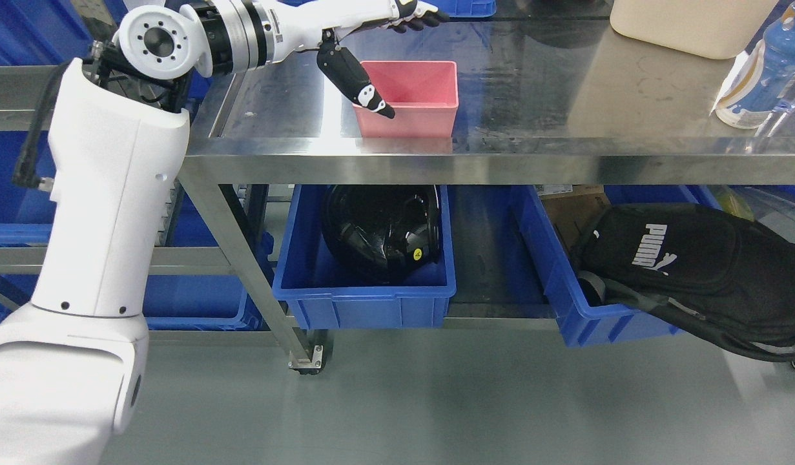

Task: Place storage box into left shelf container
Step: 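Grasp the pink box's rim with the left hand and lift it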

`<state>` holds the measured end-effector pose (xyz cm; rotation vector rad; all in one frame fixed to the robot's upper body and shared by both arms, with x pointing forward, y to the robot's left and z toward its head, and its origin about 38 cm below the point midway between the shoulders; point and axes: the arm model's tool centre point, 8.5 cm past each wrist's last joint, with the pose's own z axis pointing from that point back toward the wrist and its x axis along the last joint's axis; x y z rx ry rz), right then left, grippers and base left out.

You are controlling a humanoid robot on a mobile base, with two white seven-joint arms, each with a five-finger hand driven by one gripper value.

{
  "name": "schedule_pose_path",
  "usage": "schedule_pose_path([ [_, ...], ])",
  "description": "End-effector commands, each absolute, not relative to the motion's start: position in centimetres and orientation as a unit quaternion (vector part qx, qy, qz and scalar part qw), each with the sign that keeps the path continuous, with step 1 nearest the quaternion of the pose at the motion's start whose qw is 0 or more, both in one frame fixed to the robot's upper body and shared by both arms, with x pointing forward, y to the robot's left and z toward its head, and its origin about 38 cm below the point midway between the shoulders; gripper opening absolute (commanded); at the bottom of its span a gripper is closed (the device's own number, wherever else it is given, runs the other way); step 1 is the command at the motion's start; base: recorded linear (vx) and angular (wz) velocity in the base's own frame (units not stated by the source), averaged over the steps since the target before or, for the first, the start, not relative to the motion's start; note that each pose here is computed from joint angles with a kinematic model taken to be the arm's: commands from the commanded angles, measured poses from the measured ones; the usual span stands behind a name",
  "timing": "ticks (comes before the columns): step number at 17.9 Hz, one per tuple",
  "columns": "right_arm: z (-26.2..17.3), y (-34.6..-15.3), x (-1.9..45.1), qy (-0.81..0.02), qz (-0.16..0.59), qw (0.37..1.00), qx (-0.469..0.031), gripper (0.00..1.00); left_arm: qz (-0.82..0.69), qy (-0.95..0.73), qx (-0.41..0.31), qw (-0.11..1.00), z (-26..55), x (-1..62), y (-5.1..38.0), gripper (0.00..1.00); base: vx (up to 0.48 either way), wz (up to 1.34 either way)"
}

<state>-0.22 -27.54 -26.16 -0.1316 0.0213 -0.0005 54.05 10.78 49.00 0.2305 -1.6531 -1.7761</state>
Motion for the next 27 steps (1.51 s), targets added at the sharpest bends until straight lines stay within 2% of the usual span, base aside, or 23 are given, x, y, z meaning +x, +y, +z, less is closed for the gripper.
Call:
schedule_pose_path([
  [1, -26.1, -28.7, 0.4, 0.002, -0.002, 0.997, -0.075, 1.00, -0.718, -0.546, 0.105, 0.417, 43.7, 57.9, 12.2, 0.97, 0.000, 0.00],
  [6, -26.1, -28.7, 0.4, 0.002, -0.002, 0.997, -0.075, 1.00, -0.714, -0.548, 0.086, 0.427, 42.0, 58.5, 9.1, 0.97, 0.000, 0.00],
  [18, -26.1, -28.7, 0.4, 0.002, -0.002, 0.997, -0.075, 1.00, -0.700, -0.530, 0.111, 0.466, 39.5, 60.1, 10.5, 0.93, 0.000, 0.00],
  [22, -26.1, -28.7, 0.4, 0.002, -0.002, 0.997, -0.075, 1.00, -0.689, -0.543, 0.119, 0.465, 39.8, 60.3, 10.5, 0.81, 0.000, 0.00],
  [24, -26.1, -28.7, 0.4, 0.002, -0.002, 0.997, -0.075, 1.00, -0.686, -0.547, 0.117, 0.466, 39.7, 60.3, 10.6, 0.71, 0.000, 0.00],
  [26, -26.1, -28.7, 0.4, 0.002, -0.002, 0.997, -0.075, 1.00, -0.668, -0.570, 0.116, 0.465, 40.2, 60.4, 10.9, 0.56, 0.000, 0.00],
  [27, -26.1, -28.7, 0.4, 0.002, -0.002, 0.997, -0.075, 1.00, -0.652, -0.587, 0.111, 0.467, 40.6, 60.5, 11.3, 0.44, 0.000, 0.00],
])
